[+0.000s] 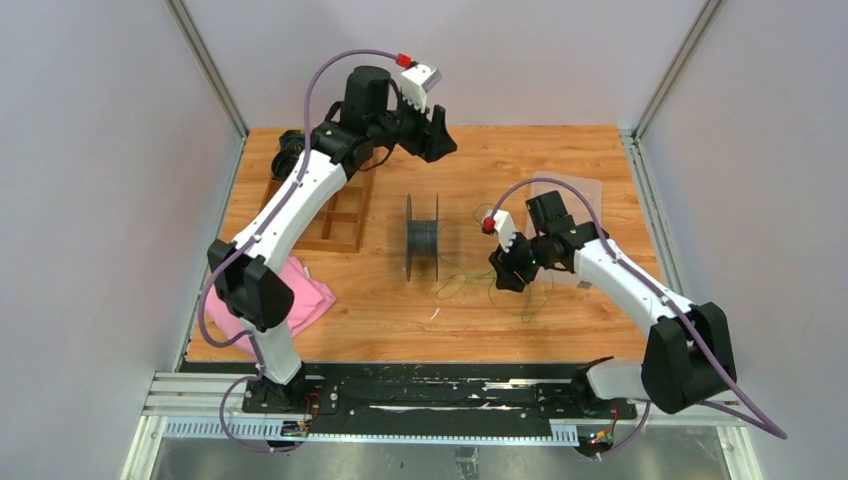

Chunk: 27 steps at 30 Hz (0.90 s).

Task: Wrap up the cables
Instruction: Adjust the cable at the center of the board, then pick up the cable from the center of the board.

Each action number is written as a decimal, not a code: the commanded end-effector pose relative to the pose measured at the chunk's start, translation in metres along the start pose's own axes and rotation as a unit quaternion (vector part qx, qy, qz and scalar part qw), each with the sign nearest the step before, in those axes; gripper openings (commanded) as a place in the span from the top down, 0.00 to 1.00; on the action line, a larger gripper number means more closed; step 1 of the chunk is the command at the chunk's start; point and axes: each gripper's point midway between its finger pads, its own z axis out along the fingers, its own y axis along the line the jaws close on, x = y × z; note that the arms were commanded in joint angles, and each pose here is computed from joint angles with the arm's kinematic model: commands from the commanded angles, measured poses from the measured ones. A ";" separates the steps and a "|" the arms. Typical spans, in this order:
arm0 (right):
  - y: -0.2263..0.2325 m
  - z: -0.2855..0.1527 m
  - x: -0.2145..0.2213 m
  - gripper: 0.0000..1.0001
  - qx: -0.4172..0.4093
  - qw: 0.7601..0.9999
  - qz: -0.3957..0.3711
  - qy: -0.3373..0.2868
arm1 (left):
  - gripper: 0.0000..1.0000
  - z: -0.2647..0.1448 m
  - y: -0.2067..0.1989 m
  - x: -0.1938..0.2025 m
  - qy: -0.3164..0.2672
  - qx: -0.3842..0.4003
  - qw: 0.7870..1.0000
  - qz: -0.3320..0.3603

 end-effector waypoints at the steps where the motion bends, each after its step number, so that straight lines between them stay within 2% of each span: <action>1: 0.012 -0.008 -0.002 0.49 0.010 0.999 -0.038 -0.012 | 0.32 -0.020 -0.015 -0.001 -0.014 0.013 0.999 0.027; 12: 0.026 0.007 0.003 0.48 0.053 0.993 -0.106 0.030 | 0.16 -0.069 -0.020 0.006 -0.045 -0.027 0.994 0.092; 21: 0.009 0.031 0.004 0.48 0.071 0.986 -0.126 0.082 | 0.13 -0.088 -0.021 0.007 -0.051 -0.046 0.991 0.117; 27: 0.000 0.036 -0.005 0.51 0.088 0.983 -0.137 0.079 | 0.13 -0.090 -0.021 0.013 -0.046 -0.046 0.991 0.121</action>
